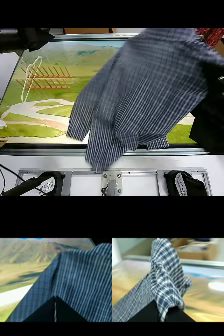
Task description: Fold the clothes and pants, and hang the long-sleeved shirts on hangers.
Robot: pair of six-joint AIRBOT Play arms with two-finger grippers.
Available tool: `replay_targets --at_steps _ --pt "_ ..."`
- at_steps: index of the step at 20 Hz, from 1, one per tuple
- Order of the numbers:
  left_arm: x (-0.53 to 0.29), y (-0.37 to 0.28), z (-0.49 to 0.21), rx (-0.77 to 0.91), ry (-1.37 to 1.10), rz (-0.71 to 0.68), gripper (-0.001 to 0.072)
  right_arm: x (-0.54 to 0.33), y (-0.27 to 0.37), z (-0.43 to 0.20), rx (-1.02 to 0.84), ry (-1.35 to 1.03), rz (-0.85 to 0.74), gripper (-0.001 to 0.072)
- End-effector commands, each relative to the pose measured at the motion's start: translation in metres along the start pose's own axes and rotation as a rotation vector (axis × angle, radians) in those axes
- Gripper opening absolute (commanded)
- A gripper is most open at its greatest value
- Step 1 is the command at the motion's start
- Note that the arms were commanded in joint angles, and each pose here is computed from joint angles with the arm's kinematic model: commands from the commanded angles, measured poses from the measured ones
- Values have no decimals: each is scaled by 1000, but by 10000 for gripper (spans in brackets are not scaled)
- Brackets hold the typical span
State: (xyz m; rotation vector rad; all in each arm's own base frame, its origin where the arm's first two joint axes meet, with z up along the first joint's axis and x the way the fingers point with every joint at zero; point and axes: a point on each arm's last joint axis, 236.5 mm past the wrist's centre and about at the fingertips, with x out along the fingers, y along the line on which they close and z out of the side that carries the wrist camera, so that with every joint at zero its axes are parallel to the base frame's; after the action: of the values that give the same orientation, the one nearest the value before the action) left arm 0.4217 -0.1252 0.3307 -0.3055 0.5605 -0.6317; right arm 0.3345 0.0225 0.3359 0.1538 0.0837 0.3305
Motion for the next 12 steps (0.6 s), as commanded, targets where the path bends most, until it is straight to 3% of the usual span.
replay_targets --at_steps 1,7,12 --pt "-9 1 -13 10 -18 21 17 -52 -106 62 -115 -130 -493 12" --pt "4 18 -56 -53 43 35 17 -151 -188 130 -306 -197 -976 12" --pt "12 27 -70 -79 73 37 17 -211 -215 173 -373 -233 -1202 12"
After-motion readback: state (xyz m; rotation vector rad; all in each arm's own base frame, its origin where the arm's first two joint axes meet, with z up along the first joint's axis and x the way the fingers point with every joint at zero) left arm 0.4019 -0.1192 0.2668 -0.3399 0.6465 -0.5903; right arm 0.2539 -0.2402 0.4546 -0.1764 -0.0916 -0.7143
